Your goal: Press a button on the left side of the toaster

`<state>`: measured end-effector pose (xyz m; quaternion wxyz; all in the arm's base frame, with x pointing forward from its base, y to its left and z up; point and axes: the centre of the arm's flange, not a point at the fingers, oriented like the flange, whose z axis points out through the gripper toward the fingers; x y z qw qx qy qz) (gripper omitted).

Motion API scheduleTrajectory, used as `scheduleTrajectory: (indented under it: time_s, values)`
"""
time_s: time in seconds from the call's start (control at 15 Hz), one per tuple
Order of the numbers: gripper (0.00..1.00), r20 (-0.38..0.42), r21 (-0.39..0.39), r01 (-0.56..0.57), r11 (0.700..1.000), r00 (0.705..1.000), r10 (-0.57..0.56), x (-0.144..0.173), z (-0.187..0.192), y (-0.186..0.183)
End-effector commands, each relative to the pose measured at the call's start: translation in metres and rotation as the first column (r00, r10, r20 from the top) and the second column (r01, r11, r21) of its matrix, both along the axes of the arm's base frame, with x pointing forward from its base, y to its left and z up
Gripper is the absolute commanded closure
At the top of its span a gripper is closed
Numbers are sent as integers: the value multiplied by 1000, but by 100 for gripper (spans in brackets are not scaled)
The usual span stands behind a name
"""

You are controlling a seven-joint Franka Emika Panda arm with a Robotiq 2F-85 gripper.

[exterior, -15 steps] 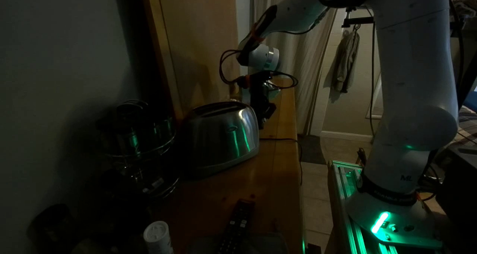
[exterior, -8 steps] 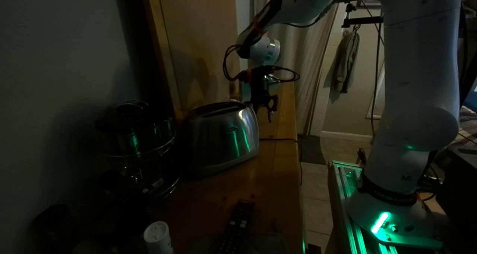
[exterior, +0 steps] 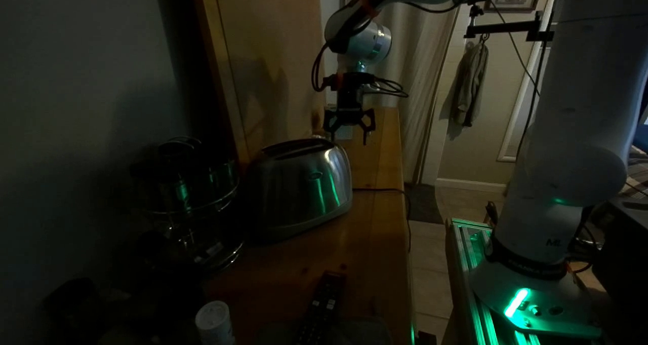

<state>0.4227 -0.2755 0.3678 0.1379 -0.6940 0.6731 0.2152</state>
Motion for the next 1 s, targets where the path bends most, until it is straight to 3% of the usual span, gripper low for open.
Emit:
scheduleTrajectory:
  time_s: [0.0,0.47,0.53,0.93]
  values:
    - [0,110,-110,7,994,994,6,-13,32,36]
    - [0,217,-322,-28,946,971,103,-17,74,90]
    - [0,192,-262,-41,964,977,94,1,66,68]
    - [0,189,-264,-42,963,978,94,-1,64,70]
